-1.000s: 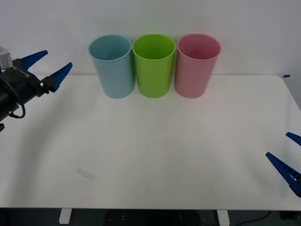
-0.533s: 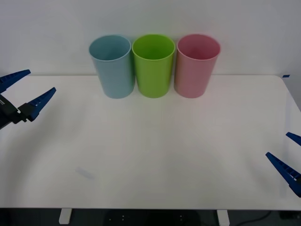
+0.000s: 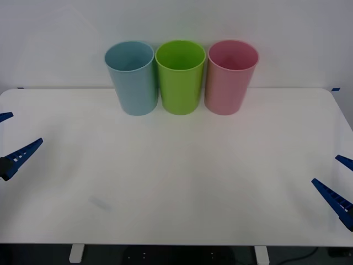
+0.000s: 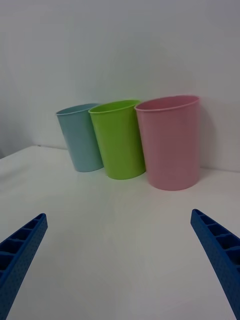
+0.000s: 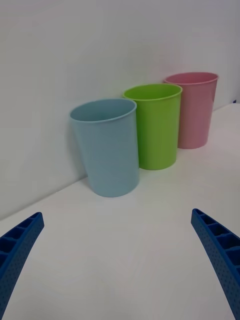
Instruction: Grasp the object on the table and drop it into the matching bin: aluminum can to the light blue bin, PET bottle to the pink bin.
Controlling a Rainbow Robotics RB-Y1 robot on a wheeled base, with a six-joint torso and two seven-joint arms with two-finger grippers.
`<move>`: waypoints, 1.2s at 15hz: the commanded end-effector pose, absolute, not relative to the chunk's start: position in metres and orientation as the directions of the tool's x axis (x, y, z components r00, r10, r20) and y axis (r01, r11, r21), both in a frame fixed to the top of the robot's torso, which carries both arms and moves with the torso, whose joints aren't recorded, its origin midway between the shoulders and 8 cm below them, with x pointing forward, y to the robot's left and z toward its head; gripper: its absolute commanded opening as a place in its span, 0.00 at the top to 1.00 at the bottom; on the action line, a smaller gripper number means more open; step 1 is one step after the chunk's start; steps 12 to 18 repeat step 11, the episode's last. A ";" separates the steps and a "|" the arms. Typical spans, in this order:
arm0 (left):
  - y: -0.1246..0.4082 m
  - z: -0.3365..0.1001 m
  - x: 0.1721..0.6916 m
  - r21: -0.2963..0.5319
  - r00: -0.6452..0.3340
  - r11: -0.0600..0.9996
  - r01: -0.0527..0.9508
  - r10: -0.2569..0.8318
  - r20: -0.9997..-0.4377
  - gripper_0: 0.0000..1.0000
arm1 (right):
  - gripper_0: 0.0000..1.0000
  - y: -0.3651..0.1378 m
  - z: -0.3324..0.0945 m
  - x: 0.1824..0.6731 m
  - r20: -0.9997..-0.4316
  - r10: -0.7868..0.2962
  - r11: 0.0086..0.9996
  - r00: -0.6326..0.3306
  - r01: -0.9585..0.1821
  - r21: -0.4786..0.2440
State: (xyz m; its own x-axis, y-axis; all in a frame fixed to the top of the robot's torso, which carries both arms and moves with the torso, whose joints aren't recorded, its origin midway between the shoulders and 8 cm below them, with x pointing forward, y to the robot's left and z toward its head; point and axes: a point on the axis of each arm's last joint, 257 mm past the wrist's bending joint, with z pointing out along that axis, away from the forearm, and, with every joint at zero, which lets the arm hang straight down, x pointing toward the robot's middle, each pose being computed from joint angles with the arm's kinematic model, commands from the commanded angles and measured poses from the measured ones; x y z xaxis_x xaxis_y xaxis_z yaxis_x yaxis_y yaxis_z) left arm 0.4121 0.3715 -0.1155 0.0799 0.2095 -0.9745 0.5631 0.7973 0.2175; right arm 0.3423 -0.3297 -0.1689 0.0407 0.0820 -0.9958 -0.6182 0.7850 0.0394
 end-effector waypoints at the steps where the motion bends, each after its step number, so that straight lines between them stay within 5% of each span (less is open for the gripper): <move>1: 0.385 -0.128 0.397 0.216 0.051 0.806 0.550 0.226 -0.973 0.00 | 0.00 -0.330 -0.169 0.342 -0.996 0.082 0.785 0.041 -0.618 0.039; 18: 0.394 -0.139 0.379 0.169 0.018 0.826 0.538 0.189 -0.982 0.00 | 0.00 -0.330 -0.169 0.342 -0.996 0.082 0.785 0.041 -0.618 0.039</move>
